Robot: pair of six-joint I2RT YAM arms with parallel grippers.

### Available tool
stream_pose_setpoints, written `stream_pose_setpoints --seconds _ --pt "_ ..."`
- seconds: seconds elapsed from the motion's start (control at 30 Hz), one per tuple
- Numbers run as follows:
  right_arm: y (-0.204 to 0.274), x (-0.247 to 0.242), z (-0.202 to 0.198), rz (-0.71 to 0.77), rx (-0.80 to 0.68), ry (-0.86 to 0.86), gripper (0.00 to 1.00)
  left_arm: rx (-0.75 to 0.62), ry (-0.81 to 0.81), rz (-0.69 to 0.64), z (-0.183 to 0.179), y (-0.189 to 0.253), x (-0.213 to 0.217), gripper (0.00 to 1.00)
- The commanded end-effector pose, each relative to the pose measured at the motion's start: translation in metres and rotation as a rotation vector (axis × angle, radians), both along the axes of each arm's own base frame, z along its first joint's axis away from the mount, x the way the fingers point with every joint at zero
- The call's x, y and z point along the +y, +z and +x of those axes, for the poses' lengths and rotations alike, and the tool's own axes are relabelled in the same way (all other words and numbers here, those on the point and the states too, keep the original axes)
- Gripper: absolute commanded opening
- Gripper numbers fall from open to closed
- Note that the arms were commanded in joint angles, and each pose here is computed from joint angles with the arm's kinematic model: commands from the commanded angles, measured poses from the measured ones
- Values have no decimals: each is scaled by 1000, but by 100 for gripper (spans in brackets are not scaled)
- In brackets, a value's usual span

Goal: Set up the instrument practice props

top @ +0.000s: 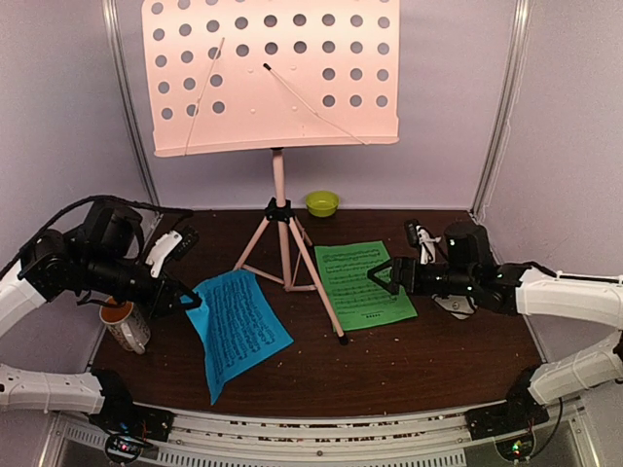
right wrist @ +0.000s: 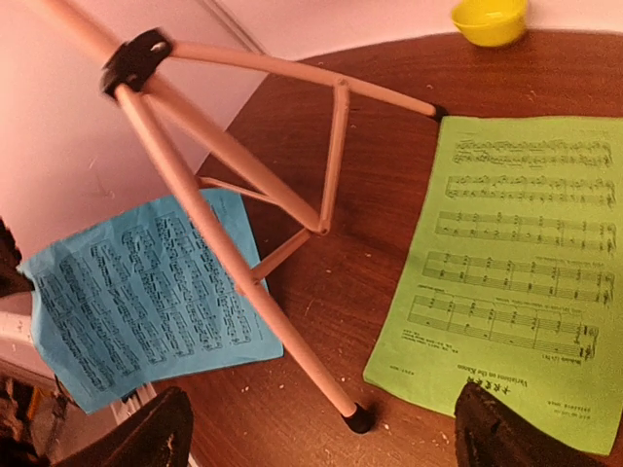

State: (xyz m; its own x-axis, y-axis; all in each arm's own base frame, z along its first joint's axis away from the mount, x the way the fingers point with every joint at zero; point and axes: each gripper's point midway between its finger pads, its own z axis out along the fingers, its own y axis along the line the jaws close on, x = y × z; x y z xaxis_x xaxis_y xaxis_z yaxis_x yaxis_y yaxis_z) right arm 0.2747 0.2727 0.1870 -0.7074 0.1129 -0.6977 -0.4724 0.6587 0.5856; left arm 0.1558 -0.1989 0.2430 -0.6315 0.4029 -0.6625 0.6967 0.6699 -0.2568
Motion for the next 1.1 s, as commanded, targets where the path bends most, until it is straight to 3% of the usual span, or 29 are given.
stream_pose_setpoints --seconds 0.0,0.13,0.33,0.57,0.8,1.07 --pt "42 24 -23 50 -205 134 98 -101 -326 -39 -39 36 -15 0" --pt "67 44 -45 32 -313 248 100 -157 -542 -113 -72 65 -31 0" --pt "108 68 -81 8 -468 401 100 -90 -782 -136 -108 80 -40 0" --pt "149 85 -120 -76 -606 530 96 -33 -928 -160 -129 91 -55 0" --pt "158 113 -165 -166 -647 703 92 -44 -1016 -217 -143 110 -67 0" --pt "158 142 -188 -218 -685 822 90 -13 -1109 -245 -161 116 -77 0"
